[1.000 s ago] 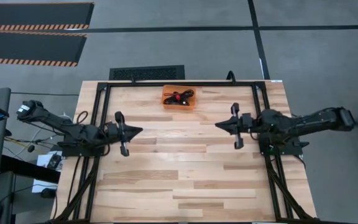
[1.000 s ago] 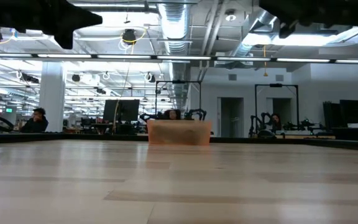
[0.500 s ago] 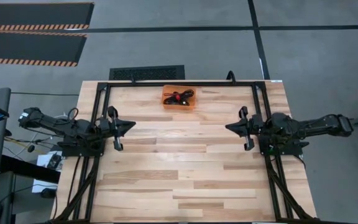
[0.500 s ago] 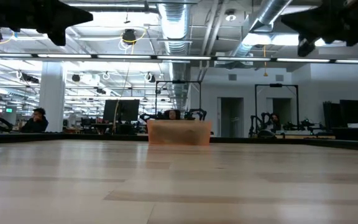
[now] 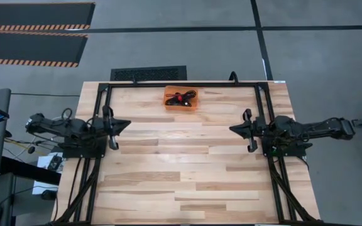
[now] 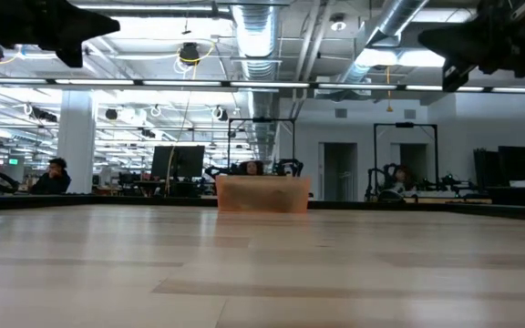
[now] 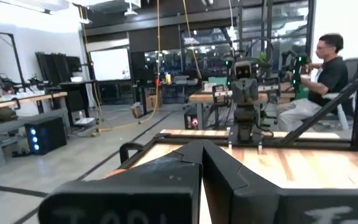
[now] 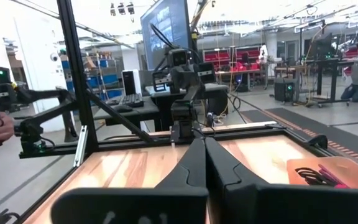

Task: Pick and place USB-C Cables
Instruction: Return to Home Position

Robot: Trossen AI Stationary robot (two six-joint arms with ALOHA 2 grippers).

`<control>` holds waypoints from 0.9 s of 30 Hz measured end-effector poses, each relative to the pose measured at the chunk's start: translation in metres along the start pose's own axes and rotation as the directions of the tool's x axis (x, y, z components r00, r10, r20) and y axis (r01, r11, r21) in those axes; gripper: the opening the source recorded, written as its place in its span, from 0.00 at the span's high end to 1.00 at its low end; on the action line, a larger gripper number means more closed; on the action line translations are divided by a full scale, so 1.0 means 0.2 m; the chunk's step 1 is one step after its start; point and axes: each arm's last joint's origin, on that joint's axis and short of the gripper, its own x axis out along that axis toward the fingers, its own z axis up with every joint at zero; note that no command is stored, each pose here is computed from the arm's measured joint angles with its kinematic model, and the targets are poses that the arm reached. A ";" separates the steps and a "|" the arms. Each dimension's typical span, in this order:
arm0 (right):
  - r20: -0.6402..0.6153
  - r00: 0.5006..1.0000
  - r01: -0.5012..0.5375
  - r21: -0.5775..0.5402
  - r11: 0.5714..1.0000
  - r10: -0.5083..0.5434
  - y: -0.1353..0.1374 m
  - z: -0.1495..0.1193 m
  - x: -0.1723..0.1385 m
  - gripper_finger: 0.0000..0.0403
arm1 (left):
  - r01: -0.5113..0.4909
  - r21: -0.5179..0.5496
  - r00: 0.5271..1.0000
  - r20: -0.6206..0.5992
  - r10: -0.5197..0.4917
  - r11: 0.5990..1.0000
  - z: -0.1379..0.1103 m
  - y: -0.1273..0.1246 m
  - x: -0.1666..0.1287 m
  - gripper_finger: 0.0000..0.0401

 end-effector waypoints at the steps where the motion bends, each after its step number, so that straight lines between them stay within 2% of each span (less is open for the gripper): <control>1: 0.003 1.000 0.000 0.000 1.000 0.000 0.00 0.00 0.00 0.99 | 0.001 -0.004 1.000 0.008 -0.001 1.000 0.00 0.00 -0.01 1.00; 8: -0.013 1.000 -0.001 0.042 0.999 0.001 0.00 -0.01 -0.01 0.99 | 0.128 0.053 0.991 0.026 -0.129 0.990 -0.09 -0.01 -0.03 1.00; 14: -0.037 0.999 -0.003 0.032 0.999 0.004 0.01 -0.02 -0.01 0.99 | 0.146 0.068 0.989 0.007 -0.147 0.987 -0.13 -0.02 -0.03 1.00; 20: -0.075 0.997 0.002 0.000 1.000 -0.002 0.01 -0.04 -0.01 0.99 | 0.236 0.092 0.971 0.013 -0.238 0.967 -0.13 -0.04 -0.03 1.00; 27: -0.082 0.995 0.045 -0.031 0.999 -0.047 -0.02 -0.04 -0.01 0.99 | 0.244 0.101 0.969 0.010 -0.247 0.964 -0.13 -0.04 -0.03 1.00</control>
